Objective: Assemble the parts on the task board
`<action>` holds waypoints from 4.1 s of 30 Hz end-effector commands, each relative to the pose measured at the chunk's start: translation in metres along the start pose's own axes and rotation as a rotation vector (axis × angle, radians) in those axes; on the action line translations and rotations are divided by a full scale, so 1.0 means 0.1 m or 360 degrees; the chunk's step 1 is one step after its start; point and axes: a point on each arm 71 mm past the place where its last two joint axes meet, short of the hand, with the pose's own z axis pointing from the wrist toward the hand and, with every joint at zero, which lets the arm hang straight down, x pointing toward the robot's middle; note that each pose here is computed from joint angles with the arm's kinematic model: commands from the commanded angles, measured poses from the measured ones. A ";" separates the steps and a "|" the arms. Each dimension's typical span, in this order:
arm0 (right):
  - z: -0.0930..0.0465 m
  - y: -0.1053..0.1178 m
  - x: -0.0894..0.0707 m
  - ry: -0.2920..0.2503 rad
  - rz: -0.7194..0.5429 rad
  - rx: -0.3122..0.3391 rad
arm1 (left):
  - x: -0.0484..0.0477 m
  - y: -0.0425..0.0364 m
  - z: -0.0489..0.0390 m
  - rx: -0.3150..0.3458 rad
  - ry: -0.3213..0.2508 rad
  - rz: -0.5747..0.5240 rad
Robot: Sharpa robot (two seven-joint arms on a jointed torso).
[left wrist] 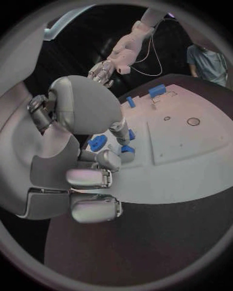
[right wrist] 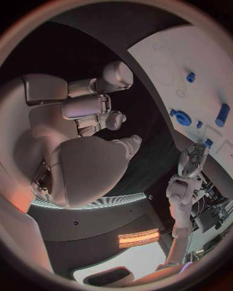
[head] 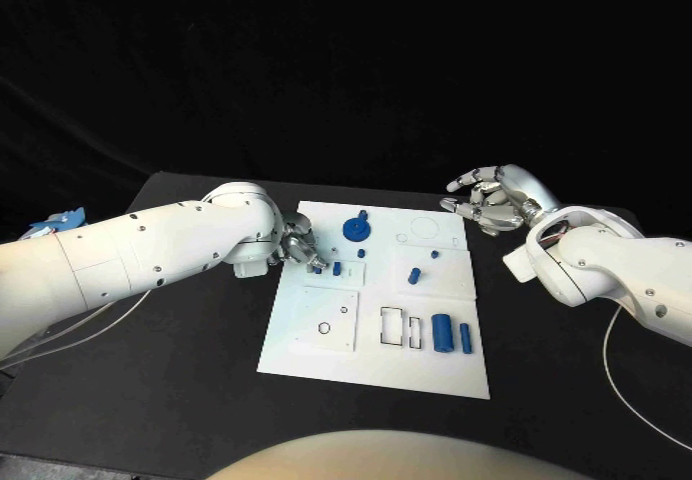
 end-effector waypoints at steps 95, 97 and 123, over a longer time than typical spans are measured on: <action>0.00 0.02 0.05 0.0019 0.0010 -0.0023 | 0.061 -0.762 0.349 0.0800 -0.0504 0.0600; 0.01 0.02 0.05 0.0020 0.0010 -0.0023 | 0.067 -0.765 0.354 0.0797 -0.0498 0.0601; 0.01 0.02 0.05 0.0018 0.0009 -0.0025 | 0.038 -0.745 0.345 0.0799 -0.0579 0.0588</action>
